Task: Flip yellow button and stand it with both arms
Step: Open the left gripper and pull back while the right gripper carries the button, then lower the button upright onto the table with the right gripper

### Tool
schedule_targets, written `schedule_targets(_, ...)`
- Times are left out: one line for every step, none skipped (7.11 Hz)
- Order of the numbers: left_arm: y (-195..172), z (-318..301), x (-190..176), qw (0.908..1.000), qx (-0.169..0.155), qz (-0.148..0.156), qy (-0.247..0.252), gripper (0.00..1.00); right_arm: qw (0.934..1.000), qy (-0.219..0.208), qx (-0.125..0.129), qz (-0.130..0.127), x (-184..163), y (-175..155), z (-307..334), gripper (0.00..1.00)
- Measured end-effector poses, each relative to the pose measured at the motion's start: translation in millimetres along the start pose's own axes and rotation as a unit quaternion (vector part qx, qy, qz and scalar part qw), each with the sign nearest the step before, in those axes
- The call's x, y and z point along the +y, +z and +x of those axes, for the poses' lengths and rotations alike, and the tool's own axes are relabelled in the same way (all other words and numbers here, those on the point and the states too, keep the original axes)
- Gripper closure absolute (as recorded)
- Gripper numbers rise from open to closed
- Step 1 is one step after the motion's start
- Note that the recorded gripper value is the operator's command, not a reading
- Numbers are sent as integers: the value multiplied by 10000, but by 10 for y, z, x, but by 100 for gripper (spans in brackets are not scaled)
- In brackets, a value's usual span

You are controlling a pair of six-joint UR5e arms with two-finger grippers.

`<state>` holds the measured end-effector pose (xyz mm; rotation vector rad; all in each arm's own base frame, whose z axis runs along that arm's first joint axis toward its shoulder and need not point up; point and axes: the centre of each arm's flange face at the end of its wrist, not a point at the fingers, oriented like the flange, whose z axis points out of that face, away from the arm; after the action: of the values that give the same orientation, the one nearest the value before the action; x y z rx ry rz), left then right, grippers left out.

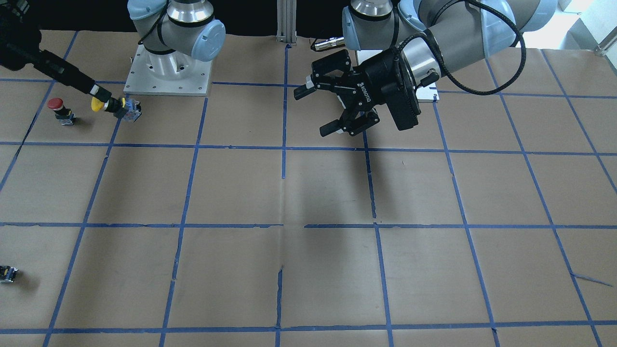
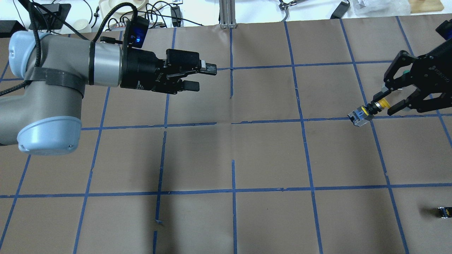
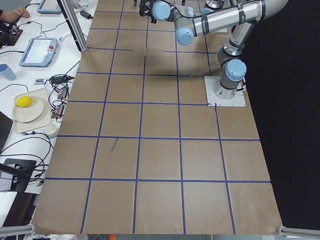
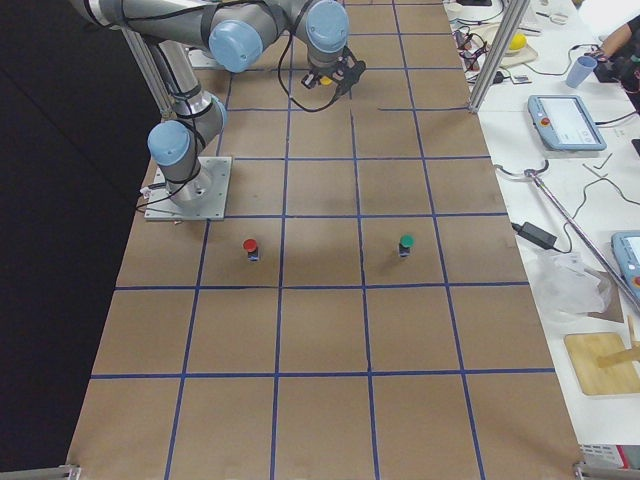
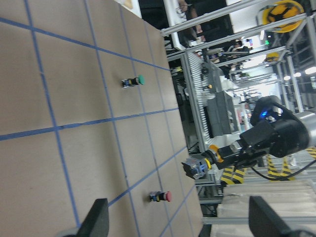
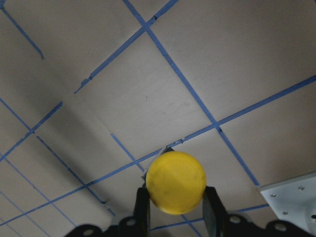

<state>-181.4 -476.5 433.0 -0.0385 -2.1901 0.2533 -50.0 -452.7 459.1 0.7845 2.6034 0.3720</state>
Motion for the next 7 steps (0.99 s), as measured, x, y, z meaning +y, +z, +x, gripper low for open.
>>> schedule_targets(-104, 7, -179, 9977, -649, 6, -174, 0, 9990, -188, 409, 69, -233, 64, 137, 92)
schedule_targets(-213, 10, -299, 9910, -1291, -66, -337, 0, 9954, -409, 846, 206, -474, 105, 290, 92)
schedule_targets(-296, -29, -344, 9800, -1932, -169, -439, 0, 9900, -595, 1233, 336, -697, 131, 433, 91)
schedule_targets(-390, -71, -322, 9629, -2643, -273, -475, 0, 9826, -631, 1680, 470, -972, 156, 636, 91)
schedule_targets(-519, -56, -255, 9437, -3253, -370, -476, 0, 9755, -545, 2055, 569, -1266, 186, 873, 91)
schedule_targets(-665, -22, -204, 9235, -3785, -437, -443, 0, 9675, -417, 2406, 655, -1537, 223, 1115, 91)
schedule_targets(-778, -2, -181, 9049, -4211, -464, -407, 0, 9595, -317, 2700, 741, -1733, 267, 1288, 97)
